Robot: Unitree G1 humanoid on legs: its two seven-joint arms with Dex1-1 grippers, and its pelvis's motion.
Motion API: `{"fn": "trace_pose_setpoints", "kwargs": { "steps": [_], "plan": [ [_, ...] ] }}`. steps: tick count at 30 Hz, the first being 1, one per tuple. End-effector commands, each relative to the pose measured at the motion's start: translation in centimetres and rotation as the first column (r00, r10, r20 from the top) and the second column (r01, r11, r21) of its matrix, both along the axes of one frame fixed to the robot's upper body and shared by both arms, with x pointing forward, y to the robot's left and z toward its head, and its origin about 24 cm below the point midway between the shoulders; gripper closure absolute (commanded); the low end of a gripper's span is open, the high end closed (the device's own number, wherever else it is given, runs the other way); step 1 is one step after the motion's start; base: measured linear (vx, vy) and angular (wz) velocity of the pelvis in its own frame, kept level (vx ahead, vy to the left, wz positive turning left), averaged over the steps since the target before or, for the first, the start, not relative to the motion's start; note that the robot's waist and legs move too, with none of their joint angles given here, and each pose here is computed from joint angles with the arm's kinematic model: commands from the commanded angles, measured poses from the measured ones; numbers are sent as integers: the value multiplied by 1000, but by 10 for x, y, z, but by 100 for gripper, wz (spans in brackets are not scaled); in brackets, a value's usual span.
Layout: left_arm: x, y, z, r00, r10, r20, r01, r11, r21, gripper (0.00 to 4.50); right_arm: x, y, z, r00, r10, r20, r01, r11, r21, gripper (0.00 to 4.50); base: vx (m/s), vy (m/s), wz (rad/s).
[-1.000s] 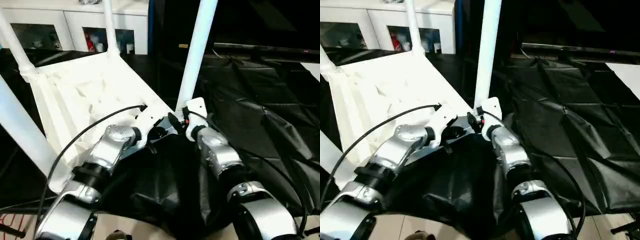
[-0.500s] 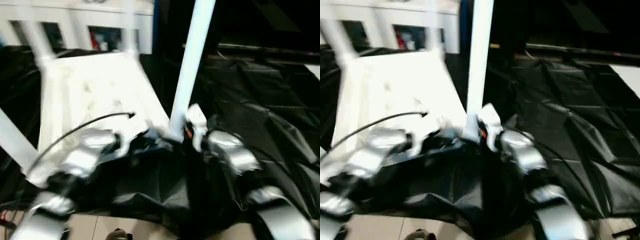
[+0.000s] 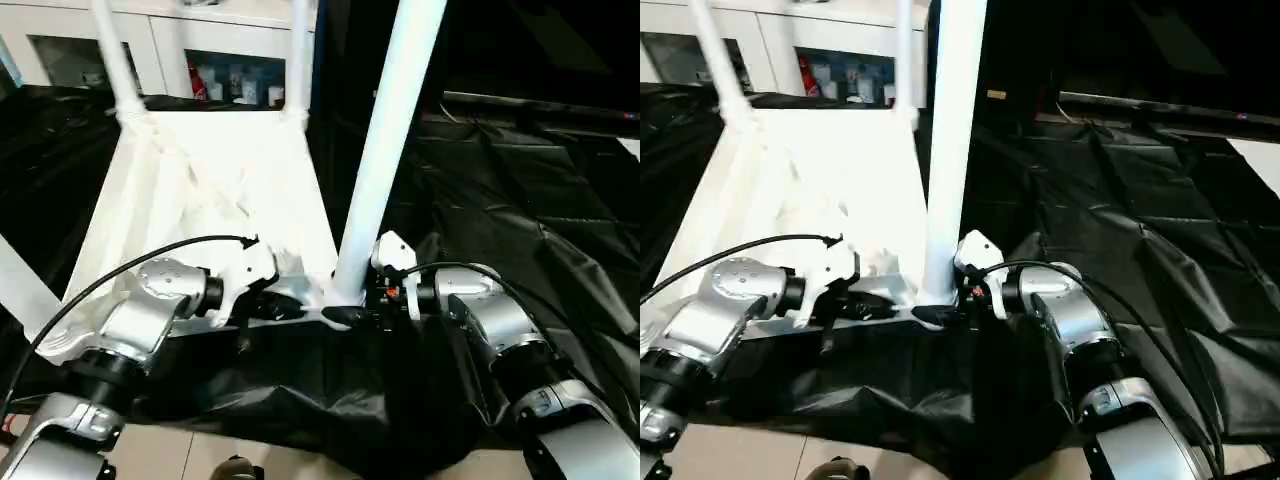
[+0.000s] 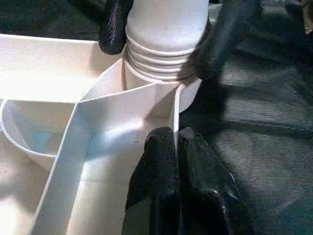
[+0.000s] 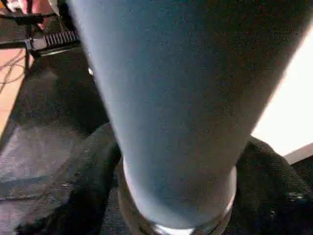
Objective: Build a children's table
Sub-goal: Rotate leg to tighten
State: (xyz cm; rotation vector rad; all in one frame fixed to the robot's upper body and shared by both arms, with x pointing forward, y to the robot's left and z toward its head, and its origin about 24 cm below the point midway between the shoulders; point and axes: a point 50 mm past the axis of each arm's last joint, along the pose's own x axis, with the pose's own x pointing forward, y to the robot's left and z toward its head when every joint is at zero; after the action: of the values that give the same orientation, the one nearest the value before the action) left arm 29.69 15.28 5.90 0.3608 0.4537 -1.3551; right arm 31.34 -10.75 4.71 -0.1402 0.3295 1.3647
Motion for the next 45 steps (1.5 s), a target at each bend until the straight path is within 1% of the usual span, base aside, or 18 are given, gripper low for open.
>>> {"fn": "trace_pose_setpoints", "kwargs": {
  "steps": [1,2,7,9,12,15,18,19,20,24,26,28,33,35,37,39,43,45],
  "plan": [
    [-7,-16,-2,997,-77,-32,75,996,-51,450,-3,7,4,999,41,0,-41,999,30,143,0,0,0],
    [-7,-16,-2,997,-74,-34,72,996,-53,450,-3,8,3,999,43,-5,-43,998,34,161,0,0,0],
    [-4,-19,-2,999,-32,-12,31,997,-75,450,-3,12,0,1000,-2,-29,4,997,78,175,0,0,0],
    [2,-24,-4,1000,17,22,-16,998,-67,450,-2,19,-4,996,-67,-54,73,992,102,177,0,0,0],
    [10,-32,-5,995,90,32,-88,995,-56,450,2,28,-10,983,-175,-60,180,979,94,178,0,0,0],
    [25,-46,-1,973,226,57,-221,972,-85,450,13,40,-18,916,-393,-81,398,915,65,178,0,0,0],
    [38,-57,4,941,325,96,-318,945,-80,450,20,49,-23,819,-564,-103,571,820,44,178,0,0,0],
    [45,-64,8,919,376,114,-367,925,-96,450,24,55,-23,768,-635,-86,639,768,32,178,0,0,0],
    [47,-67,9,912,392,119,-381,919,-103,450,25,58,-23,758,-648,-74,651,758,27,178,0,0,0],
    [47,-73,12,919,368,142,-355,928,-111,450,26,67,-13,787,-614,-59,617,781,100,178,0,0,0],
    [44,-73,11,930,340,140,-326,939,-112,450,27,67,-9,803,-590,-83,596,791,141,122,0,0,0],
    [40,-69,10,946,293,137,-279,954,-113,450,27,64,-6,830,-550,-91,557,813,167,102,0,0,0],
    [29,-59,6,974,189,126,-177,979,-99,450,25,53,-3,901,-433,-23,432,891,143,55,0,0,0],
    [24,-54,5,985,136,110,-127,988,-87,450,22,46,-2,934,-356,-2,353,926,132,55,0,0,0],
    [23,-52,4,987,126,105,-117,990,-82,450,21,44,-1,941,-338,2,335,933,129,55,0,0,0],
    [18,-42,4,994,53,99,-47,997,-68,450,15,29,1,978,-210,-2,209,970,124,55,0,0,0],
    [10,-31,5,998,-28,51,31,997,-69,450,6,14,3,996,-84,-30,87,989,119,55,0,0,0],
    [8,-29,5,998,-43,38,46,997,-67,450,5,11,3,997,-65,-39,69,991,119,81,0,0,0]
  ]
}}
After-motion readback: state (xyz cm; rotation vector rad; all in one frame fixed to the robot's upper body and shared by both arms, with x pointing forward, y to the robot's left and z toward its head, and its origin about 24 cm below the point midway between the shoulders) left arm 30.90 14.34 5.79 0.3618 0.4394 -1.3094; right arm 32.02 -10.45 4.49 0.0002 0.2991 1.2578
